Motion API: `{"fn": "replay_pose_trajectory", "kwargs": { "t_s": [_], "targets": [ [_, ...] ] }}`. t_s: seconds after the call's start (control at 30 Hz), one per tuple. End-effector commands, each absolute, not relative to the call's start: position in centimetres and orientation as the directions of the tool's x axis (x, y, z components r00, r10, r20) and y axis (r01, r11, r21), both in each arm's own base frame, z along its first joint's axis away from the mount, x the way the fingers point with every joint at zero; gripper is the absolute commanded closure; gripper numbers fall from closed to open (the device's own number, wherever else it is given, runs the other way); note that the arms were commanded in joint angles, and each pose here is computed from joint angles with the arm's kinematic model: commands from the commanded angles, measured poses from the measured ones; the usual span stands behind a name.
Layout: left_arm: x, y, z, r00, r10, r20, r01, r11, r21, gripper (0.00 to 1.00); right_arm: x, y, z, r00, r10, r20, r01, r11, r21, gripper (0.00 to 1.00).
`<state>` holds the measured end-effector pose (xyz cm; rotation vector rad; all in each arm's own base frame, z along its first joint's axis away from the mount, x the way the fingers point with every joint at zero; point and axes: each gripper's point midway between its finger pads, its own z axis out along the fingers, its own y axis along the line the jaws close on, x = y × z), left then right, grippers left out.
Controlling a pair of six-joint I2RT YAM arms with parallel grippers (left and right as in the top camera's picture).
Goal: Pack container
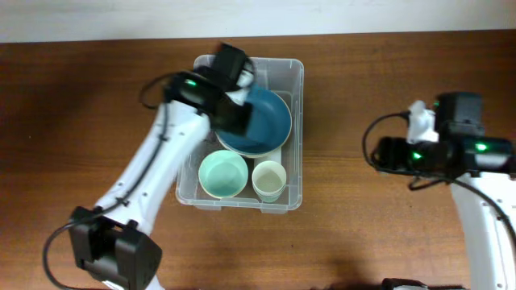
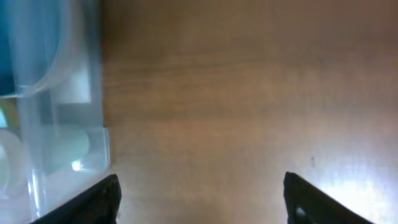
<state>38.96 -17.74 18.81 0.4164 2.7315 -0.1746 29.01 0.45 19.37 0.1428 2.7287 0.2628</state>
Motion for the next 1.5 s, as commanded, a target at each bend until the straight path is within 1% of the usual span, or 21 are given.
{"fn": "replay_pose_trajectory", "kwargs": {
  "t_s": [0.0, 0.03, 0.1, 0.23, 0.27, 0.3, 0.33, 0.37, 0.4, 0.43, 0.47, 0.5, 0.63, 0.67, 0.8, 0.97, 1.07, 1.23, 1.47],
  "targets": [
    [41.9, -12.1, 20.5, -0.882, 0.141, -0.451, 0.180, 0.983, -0.044, 0.53, 31.9, 2.3, 21.1, -0.869, 0.061, -0.491, -0.007, 0.991, 0.135, 0.16],
    [43.0, -9.9, 20.8, -0.878, 0.090, -0.471, 0.127, 0.991, -0.046, 0.53, 33.7, 3.5, 21.5, -0.839, 0.030, -0.544, -0.048, 0.990, 0.129, 0.14],
    [43.8, -7.8, 21.0, -0.872, 0.048, -0.488, 0.084, 0.995, -0.053, 0.52, 35.4, 4.6, 21.1, -0.823, 0.023, -0.567, -0.067, 0.988, 0.137, 0.14],
    [44.5, -5.1, 21.1, -0.866, 0.039, -0.498, 0.068, 0.997, -0.040, 0.51, 37.8, 6.1, 18.1, -0.846, 0.003, -0.534, -0.087, 0.986, 0.144, 0.12],
    [44.5, -4.0, 21.1, -0.867, 0.030, -0.497, 0.049, 0.998, -0.026, 0.51, 39.0, 6.4, 16.1, -0.863, 0.020, -0.505, -0.068, 0.986, 0.154, 0.13],
    [44.5, -3.6, 21.1, -0.868, 0.022, -0.496, 0.040, 0.999, -0.025, 0.51, 39.7, 6.5, 15.1, -0.868, 0.028, -0.495, -0.056, 0.986, 0.155, 0.17],
    [44.6, -3.2, 21.1, -0.868, 0.014, -0.496, 0.030, 0.999, -0.025, 0.51, 40.4, 6.3, 14.3, -0.871, 0.048, -0.490, -0.032, 0.988, 0.154, 0.25],
    [44.6, -2.8, 21.1, -0.869, 0.006, -0.495, 0.022, 0.999, -0.026, 0.51, 41.3, 6.0, 13.5, -0.869, 0.068, -0.490, -0.005, 0.989, 0.145, 0.37],
    [44.5, -2.5, 21.1, -0.870, -0.001, -0.493, 0.014, 1.000, -0.027, 0.51, 41.8, 5.9, 13.1, -0.868, 0.075, -0.492, 0.008, 0.991, 0.137, 0.52],
    [44.5, -2.1, 21.0, -0.872, -0.014, -0.489, 0.001, 1.000, -0.029, 0.51, 42.9, 5.5, 12.7, -0.861, 0.092, -0.500, 0.034, 0.992, 0.123, 0.69],
    [44.3, -1.5, 20.9, -0.876, -0.025, -0.481, -0.013, 1.000, -0.028, 0.52, 44.3, 5.3, 12.4, -0.856, 0.092, -0.509, 0.045, 0.993, 0.105, 0.83],
    [44.2, -1.2, 20.8, -0.880, -0.031, -0.475, -0.020, 0.999, -0.028, 0.52, 45.2, 5.3, 12.3, -0.854, 0.093, -0.511, 0.047, 0.994, 0.102, 0.88],
    [43.7, -0.4, 20.6, -0.889, -0.045, -0.455, -0.037, 0.999, -0.027, 0.53, 48.3, 6.0, 12.6, -0.843, 0.093, -0.529, 0.034, 0.992, 0.119, 0.92],
    [43.6, -0.3, 20.5, -0.891, -0.047, -0.451, -0.039, 0.999, -0.026, 0.52, 49.0, 6.6, 12.8, -0.841, 0.093, -0.533, 0.019, 0.990, 0.141, 0.93],
    [43.5, -0.3, 20.4, -0.894, -0.047, -0.446, -0.040, 0.999, -0.026, 0.52, 50.9, 9.5, 12.6, -0.852, 0.089, -0.516, -0.065, 0.960, 0.272, 0.91],
    [43.5, -0.3, 20.5, -0.894, -0.047, -0.446, -0.040, 0.999, -0.026, 0.52, 50.7, 11.2, 10.8, -0.879, 0.078, -0.471, -0.095, 0.938, 0.333, 0.90],
    [43.5, -0.3, 20.5, -0.894, -0.047, -0.446, -0.040, 0.999, -0.026, 0.53, 50.3, 13.0, 11.1, -0.883, 0.034, -0.469, -0.178, 0.898, 0.402, 0.90],
    [43.5, -0.3, 20.4, -0.894, -0.047, -0.446, -0.040, 0.999, -0.026, 0.52, 49.7, 14.9, 11.9, -0.879, -0.002, -0.476, -0.260, 0.840, 0.476, 0.90],
    [43.5, -0.3, 20.4, -0.894, -0.047, -0.446, -0.040, 0.999, -0.026, 0.53, 48.7, 17.4, 12.6, -0.877, -0.046, -0.478, -0.331, 0.779, 0.532, 0.89]
  ]
}}
